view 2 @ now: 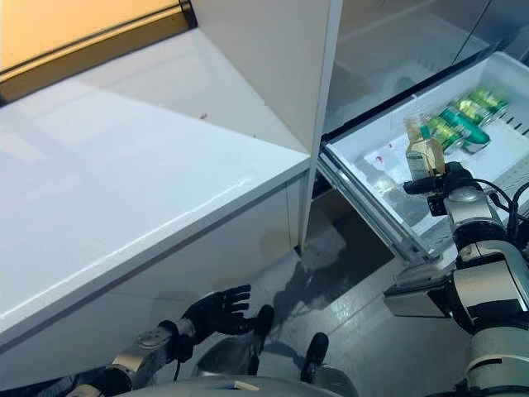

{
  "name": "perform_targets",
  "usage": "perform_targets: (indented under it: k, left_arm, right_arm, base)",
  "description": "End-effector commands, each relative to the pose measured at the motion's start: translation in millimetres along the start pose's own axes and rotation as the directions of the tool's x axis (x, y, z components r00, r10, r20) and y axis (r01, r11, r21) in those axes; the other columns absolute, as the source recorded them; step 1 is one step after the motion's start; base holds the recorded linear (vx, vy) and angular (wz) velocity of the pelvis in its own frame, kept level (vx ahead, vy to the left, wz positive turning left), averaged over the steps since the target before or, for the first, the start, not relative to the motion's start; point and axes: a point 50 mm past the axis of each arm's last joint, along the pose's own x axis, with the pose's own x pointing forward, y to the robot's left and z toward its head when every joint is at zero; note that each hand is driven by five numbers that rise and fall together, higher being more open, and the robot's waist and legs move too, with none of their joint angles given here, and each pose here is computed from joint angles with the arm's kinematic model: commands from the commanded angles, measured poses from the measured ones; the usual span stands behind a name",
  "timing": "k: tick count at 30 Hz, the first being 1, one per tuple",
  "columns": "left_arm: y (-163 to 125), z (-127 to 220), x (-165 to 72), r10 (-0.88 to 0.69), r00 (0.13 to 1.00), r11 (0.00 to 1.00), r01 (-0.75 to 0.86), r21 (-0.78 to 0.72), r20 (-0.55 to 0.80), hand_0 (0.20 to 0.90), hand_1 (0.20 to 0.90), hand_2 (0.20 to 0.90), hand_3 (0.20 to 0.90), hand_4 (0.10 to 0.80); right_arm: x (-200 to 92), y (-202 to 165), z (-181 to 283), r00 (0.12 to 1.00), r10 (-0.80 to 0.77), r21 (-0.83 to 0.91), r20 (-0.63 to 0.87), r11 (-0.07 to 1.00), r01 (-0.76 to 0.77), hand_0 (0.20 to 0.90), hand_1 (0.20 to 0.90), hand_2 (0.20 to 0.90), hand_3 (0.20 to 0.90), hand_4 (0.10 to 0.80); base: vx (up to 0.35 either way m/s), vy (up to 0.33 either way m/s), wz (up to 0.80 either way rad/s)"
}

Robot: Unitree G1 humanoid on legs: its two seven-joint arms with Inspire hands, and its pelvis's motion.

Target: Put drinks into fridge and close the fridge

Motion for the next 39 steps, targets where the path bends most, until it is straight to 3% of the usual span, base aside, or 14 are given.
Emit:
perform_targets:
  k: [1,7,12,14,15,21,29,35,39]
  left_arm:
    - [3.6,10.8,7.1,0.052,0.997,0.998,-0.054,0.03,0.05,0.9,0.9,0.9,0.9,0.8]
    - [18.3,-4.5,4.6,0.149,0.988,0.986,-0.152,-0.067,-0.039,0.9,0.9,0.9,0.9,0.8]
    - [14.3,2.6,5.5,0.124,0.992,0.989,-0.122,-0.086,0.027,0.9,0.9,0.9,0.9,0.8]
    - [12.9,7.6,6.5,0.113,0.992,0.99,-0.108,-0.088,0.053,0.9,0.9,0.9,0.9,0.8]
    - [12.4,9.2,6.8,0.108,0.992,0.991,-0.103,-0.085,0.059,0.9,0.9,0.9,0.9,0.8]
    - [10.7,17.3,8.0,0.092,0.993,0.995,-0.089,-0.044,0.074,0.9,0.9,0.9,0.9,0.8]
    - [19.1,5.7,2.7,0.138,0.99,0.99,-0.137,-0.04,0.012,0.9,0.9,0.9,0.9,0.8]
    - [22.9,-11.1,-3.7,0.169,0.985,0.984,-0.171,-0.046,-0.048,0.9,0.9,0.9,0.9,0.8]
    - [23.9,-25.3,-9.5,0.182,0.979,0.981,-0.187,-0.051,-0.092,0.9,0.9,0.9,0.9,0.8]
  right_arm:
    - [-18.5,-42.1,98.9,0.943,-0.124,-0.007,0.31,0.991,0.132,0.3,0.3,0.3,0.2,0.1]
    - [-18.9,-31.4,108.0,0.944,-0.077,-0.132,0.32,0.983,0.125,0.3,0.3,0.3,0.2,0.1]
    - [-21.1,-38.4,110.9,0.945,-0.076,-0.278,0.317,0.945,0.169,0.307,0.307,0.307,0.208,0.108]
    - [-21.4,-41.3,110.9,0.95,-0.076,-0.336,0.303,0.924,0.181,0.481,0.481,0.481,0.411,0.311]
    - [-21.4,-41.9,110.5,0.953,-0.075,-0.352,0.294,0.918,0.181,0.9,0.9,0.9,0.9,0.8]
    - [-23.5,-44.4,115.8,0.965,-0.048,-0.505,0.257,0.845,0.176,0.9,0.9,0.9,0.9,0.8]
    - [-26.1,-31.7,123.1,0.97,0.072,-0.49,0.234,0.87,0.054,0.9,0.9,0.9,0.9,0.8]
    - [-40.0,-20.7,143.1,0.885,0.205,-0.199,0.419,0.971,-0.131,0.9,0.9,0.9,0.9,0.8]
    - [-62.8,-23.1,159.5,0.725,0.184,0.085,0.663,0.944,-0.318,0.9,0.9,0.9,0.9,0.8]
  base:
    - [-0.05,0.017,-0.1]
    - [-0.02,0.025,-0.12]
    - [-0.026,0.019,-0.03]
    - [0.0,0.0,0.0]
    - [0.0,0.0,0.0]
    - [0.0,0.0,0.0]
    - [0.0,0.0,0.0]
    - [0.018,0.029,-0.05]
    - [0.049,0.034,-0.12]
